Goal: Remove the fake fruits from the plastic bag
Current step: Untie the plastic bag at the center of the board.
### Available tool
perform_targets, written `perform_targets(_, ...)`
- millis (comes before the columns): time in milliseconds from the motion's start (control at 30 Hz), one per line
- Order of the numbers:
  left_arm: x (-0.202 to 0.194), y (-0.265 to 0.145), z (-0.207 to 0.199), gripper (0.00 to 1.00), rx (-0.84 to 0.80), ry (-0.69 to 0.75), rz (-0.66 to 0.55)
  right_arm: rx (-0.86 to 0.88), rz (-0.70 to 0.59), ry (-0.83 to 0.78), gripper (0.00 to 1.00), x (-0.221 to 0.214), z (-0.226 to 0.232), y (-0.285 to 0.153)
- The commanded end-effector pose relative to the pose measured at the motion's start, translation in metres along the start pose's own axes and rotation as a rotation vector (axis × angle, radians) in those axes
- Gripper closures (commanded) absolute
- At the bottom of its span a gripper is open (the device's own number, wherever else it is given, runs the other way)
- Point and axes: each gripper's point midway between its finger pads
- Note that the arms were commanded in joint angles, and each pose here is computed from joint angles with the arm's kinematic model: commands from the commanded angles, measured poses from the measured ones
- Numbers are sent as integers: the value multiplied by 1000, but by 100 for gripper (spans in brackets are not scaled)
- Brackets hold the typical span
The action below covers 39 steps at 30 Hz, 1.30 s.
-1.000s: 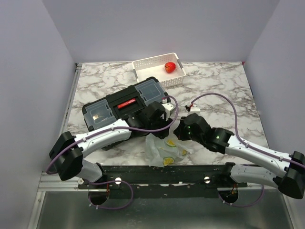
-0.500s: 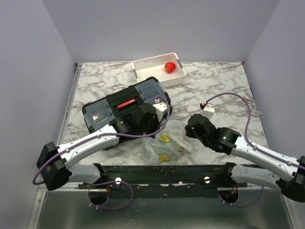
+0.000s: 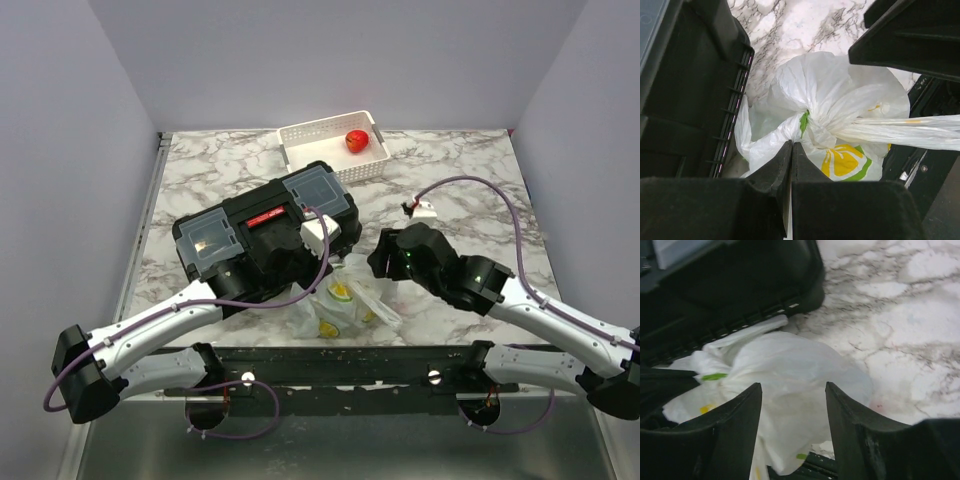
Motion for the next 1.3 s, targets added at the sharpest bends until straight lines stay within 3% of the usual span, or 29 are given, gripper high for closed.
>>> perform_targets(0, 15, 3, -13, 100, -69, 5, -59, 207, 63, -149, 42, 4, 47, -2)
perform_targets(133, 17, 5, -16, 100, -80, -9, -62, 359, 216, -226, 36, -31, 75, 6)
perform_targets(233, 18, 5, -13, 100, -62, -12, -64, 325, 234, -223, 39, -41, 69, 17)
perform_targets(300, 18, 5, -10, 100, -48, -15, -66, 319, 238, -222, 45, -46, 66, 21)
perform_targets(367, 18, 4, -9, 100, -39, -13, -67, 291, 230, -205, 60, -48, 60, 25)
perform_targets(433, 16, 3, -7, 100, -32, -10, -65, 250, 214, -182, 68, -47, 54, 29)
perform_targets(733, 6, 8, -13, 99, -72, 5, -10, 237, 212, -163, 61, -49, 48, 25)
perform_targets(833, 0, 15, -21, 62, -114, -1, 50, 248, 198, -158, 54, -46, 46, 18)
perform_targets(900, -5, 21, -21, 46, -115, -10, 76, 244, 186, -150, 52, -44, 42, 14)
perform_targets(967, -9, 27, -22, 36, -121, -18, 97, 237, 185, -142, 51, -45, 39, 11)
perform_targets(1100, -18, 36, -24, 31, -134, -26, 140, 229, 197, -137, 51, -50, 34, 9)
perform_targets(1267, -32, 40, -26, 32, -149, -30, 193, 249, 237, -141, 51, -62, 35, 10)
Point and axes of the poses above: each gripper's point midway between its finger pads, its own y axis out along the fingers, its own z axis along the line the jaws close on, x = y × z, and after that the axes turned 2 degrees about y, right-handed
